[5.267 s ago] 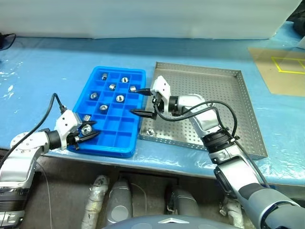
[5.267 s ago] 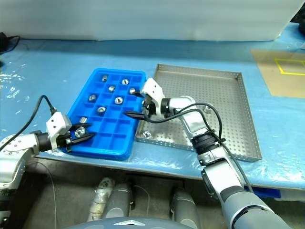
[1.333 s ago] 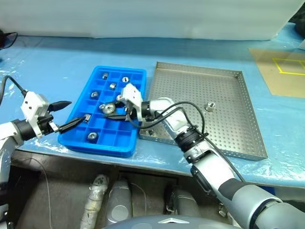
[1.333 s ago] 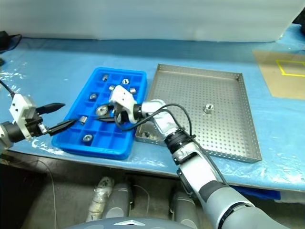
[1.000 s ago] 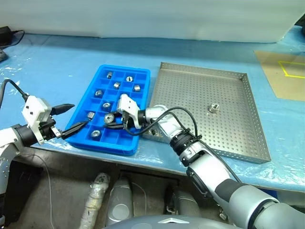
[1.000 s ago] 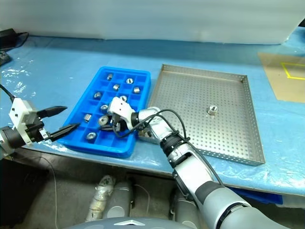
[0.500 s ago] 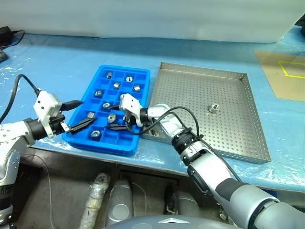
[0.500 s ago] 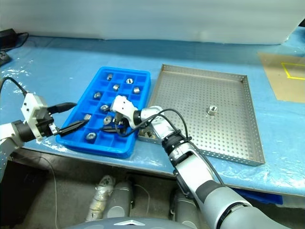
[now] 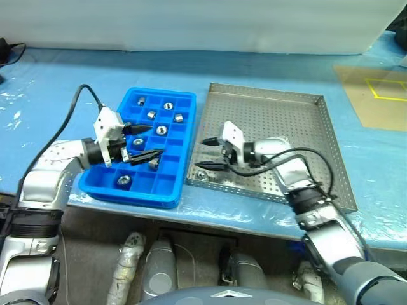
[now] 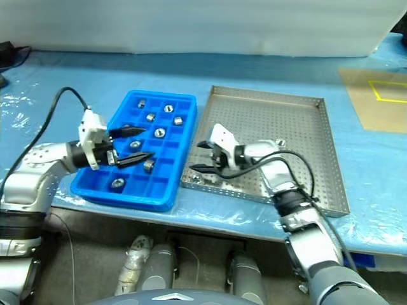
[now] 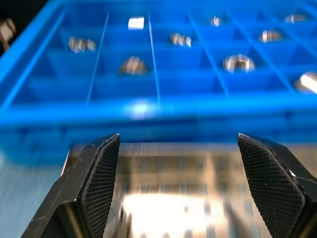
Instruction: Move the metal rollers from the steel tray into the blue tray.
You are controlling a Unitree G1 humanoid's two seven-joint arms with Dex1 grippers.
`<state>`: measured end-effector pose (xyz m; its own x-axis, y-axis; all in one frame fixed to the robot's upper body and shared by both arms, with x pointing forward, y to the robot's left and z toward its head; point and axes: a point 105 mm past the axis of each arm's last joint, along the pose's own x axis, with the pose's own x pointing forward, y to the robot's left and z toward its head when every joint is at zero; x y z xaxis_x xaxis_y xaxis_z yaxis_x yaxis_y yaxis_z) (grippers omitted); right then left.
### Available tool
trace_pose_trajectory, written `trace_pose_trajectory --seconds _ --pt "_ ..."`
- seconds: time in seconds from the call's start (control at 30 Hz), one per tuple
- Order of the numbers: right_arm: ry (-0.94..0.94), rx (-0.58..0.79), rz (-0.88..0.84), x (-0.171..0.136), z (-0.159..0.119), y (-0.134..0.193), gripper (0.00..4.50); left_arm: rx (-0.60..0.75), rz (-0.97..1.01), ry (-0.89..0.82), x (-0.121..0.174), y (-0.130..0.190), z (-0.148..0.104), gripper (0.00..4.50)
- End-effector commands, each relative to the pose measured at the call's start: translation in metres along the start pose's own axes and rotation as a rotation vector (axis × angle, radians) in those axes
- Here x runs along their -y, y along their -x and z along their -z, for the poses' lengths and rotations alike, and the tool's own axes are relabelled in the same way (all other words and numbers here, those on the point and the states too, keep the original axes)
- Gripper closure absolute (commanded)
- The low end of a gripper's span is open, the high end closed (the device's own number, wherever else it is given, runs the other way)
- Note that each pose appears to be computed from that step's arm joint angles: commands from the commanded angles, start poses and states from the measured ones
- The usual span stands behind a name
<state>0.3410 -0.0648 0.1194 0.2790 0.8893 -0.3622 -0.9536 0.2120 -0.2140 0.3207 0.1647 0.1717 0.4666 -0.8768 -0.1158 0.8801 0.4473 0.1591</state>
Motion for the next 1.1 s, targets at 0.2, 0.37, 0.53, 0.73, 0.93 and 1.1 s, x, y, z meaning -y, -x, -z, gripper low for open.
trace_pose_trajectory --seconds 0.2,0.37,0.53,0.73,0.93,1.1 --pt "0.032 -0.012 -0.025 -0.004 -0.009 0.017 0.61 0.029 0.078 -0.044 0.004 -0.020 -0.004 0.00" --pt "-0.067 -0.033 -0.032 -0.009 0.011 0.007 0.61 0.028 0.079 -0.042 0.006 -0.019 -0.003 0.00" --pt "-0.085 -0.055 -0.037 -0.011 0.024 -0.002 0.61 0.019 0.067 -0.039 0.008 -0.013 -0.002 0.00" --pt "-0.107 -0.070 -0.042 -0.009 0.033 -0.004 0.61 0.011 0.049 -0.035 0.009 -0.008 -0.001 0.00" --pt "-0.017 -0.048 -0.106 -0.022 0.023 -0.017 0.61 -0.008 0.030 -0.033 0.008 -0.004 0.002 0.00" --pt "0.031 -0.028 -0.166 -0.035 0.016 -0.038 0.61 -0.014 0.018 -0.034 0.006 -0.001 0.002 0.00"
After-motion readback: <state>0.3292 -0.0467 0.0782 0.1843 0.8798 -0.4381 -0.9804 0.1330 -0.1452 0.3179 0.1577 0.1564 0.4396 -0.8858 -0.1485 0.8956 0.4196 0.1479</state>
